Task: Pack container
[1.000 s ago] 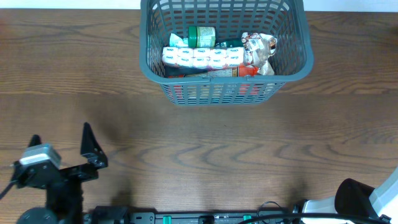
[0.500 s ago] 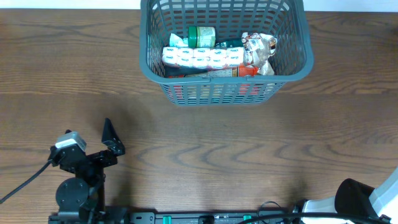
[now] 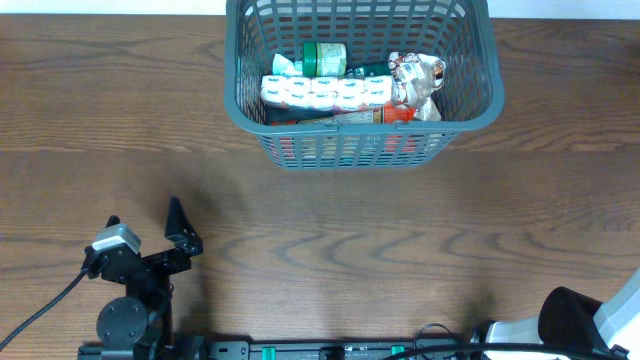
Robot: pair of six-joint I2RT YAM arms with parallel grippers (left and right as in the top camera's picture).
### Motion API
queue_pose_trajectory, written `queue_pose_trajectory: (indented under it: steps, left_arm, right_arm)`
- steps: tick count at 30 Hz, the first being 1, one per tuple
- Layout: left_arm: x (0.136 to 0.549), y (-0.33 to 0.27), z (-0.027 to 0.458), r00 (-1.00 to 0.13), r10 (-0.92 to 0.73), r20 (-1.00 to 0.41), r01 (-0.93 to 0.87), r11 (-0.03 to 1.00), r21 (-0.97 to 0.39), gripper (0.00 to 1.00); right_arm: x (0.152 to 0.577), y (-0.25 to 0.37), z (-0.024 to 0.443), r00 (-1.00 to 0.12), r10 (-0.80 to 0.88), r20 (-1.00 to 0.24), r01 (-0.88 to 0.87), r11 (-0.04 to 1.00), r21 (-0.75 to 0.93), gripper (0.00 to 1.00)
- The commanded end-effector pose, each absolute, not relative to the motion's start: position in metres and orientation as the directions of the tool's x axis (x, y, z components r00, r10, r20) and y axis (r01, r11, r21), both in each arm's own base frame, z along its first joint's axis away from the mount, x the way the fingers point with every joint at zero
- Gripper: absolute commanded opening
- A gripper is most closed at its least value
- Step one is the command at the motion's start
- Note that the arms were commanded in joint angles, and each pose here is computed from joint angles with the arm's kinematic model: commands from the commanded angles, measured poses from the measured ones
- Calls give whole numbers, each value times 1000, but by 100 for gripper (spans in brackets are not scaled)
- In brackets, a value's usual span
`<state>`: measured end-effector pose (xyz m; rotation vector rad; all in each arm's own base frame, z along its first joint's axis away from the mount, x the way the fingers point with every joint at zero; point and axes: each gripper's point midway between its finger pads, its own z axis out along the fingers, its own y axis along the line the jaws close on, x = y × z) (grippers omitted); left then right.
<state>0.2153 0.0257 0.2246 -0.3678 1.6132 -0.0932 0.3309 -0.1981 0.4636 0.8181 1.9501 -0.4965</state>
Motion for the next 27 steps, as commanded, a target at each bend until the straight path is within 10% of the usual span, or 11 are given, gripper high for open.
queue_pose_trajectory:
  steps: [1, 27]
  left_arm:
    - [219, 26, 215, -34, -297, -954, -181, 941, -286, 99]
    - [237, 26, 142, -125, -289, -949, -207, 943, -260, 99]
  right_arm:
    - [330, -200, 464, -330, 353, -875, 729, 685, 1, 99]
    - [330, -200, 464, -330, 353, -875, 729, 685, 1, 99]
